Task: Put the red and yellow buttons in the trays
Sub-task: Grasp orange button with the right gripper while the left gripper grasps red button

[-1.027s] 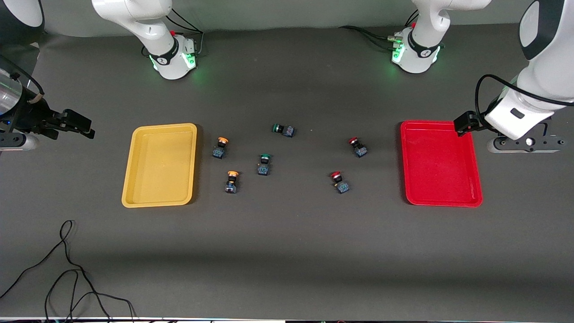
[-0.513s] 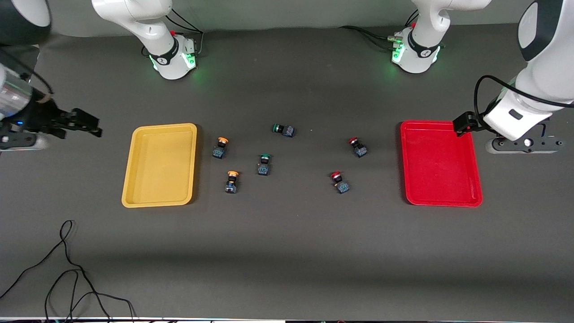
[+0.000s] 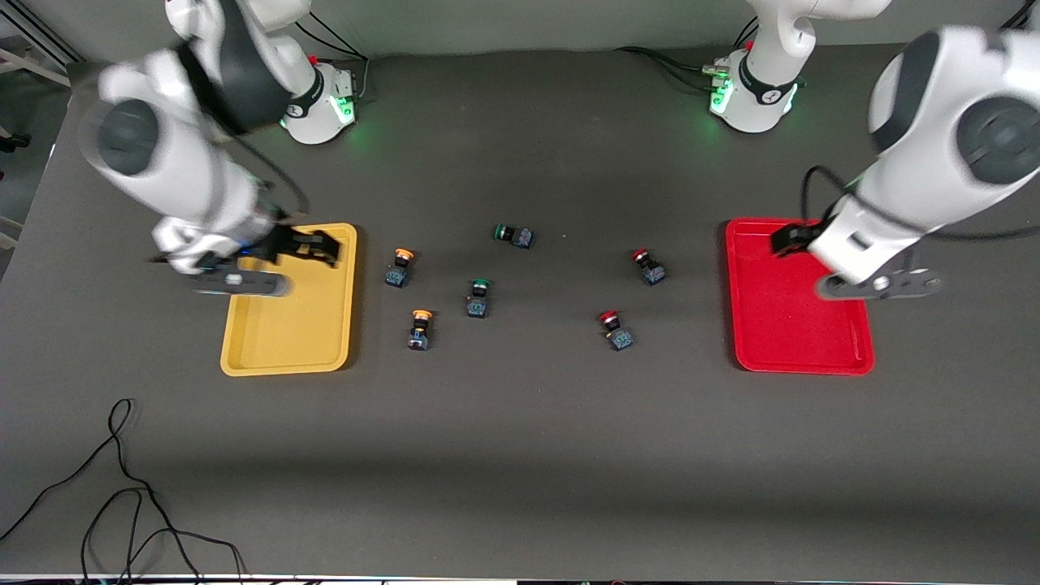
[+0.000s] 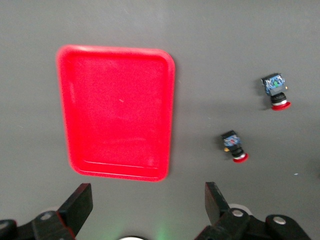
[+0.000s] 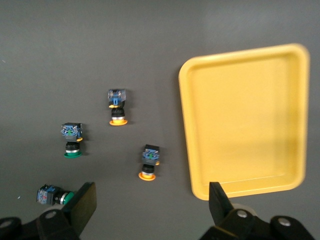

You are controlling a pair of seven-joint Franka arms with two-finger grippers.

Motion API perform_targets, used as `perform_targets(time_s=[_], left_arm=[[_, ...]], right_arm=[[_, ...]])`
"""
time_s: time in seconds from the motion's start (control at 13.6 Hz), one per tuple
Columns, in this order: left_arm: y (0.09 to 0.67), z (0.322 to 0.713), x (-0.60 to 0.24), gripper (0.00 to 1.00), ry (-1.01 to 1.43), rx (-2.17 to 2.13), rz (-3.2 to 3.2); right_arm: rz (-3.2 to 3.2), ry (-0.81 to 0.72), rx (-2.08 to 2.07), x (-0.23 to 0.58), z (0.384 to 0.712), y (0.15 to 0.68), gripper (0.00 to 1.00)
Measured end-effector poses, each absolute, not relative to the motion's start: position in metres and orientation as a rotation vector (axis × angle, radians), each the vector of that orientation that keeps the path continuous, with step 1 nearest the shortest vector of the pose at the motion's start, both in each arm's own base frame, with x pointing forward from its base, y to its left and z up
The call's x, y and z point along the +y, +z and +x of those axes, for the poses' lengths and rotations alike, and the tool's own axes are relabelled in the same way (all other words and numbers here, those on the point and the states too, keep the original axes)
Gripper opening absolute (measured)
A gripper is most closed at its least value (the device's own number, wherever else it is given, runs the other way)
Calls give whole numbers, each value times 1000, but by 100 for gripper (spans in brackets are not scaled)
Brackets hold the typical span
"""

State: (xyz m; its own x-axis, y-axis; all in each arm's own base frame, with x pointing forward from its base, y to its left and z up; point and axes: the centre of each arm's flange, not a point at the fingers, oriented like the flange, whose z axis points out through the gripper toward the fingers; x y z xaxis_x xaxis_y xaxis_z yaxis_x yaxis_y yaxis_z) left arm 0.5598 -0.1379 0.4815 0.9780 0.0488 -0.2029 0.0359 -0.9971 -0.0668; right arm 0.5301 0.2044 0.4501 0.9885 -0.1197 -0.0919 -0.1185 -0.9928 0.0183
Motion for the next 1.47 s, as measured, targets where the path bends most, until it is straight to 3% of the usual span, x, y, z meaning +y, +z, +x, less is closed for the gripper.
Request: perform_targets(time_s=[0.15,0.51,0.95,1.17,1.32,1.39,1.47], left_arm=[[426,560,-162,100,331,-144,-3073],[300,519,-232,100,318,-293,-3027],[210,472,-259,100,249,-449,-3010],[193,465,-262,100,255,-487,-3002],[188,463,-267,97,270,-537,-3021],[186,460,-272,90,275,-541,-3027],[184,458,-276,77,279,-540,-3029]], right_arm=[[3105,-180,-185,214,525,416,100],[3094,-172,-235,230,506,337,100],[3069,-208,-210,254,481,268,100],[3058,-220,-222,243,467,235,100],[3056,-221,-229,241,464,215,100],[3053,-225,-231,240,463,206,100],[3047,-235,-232,240,462,198,100]])
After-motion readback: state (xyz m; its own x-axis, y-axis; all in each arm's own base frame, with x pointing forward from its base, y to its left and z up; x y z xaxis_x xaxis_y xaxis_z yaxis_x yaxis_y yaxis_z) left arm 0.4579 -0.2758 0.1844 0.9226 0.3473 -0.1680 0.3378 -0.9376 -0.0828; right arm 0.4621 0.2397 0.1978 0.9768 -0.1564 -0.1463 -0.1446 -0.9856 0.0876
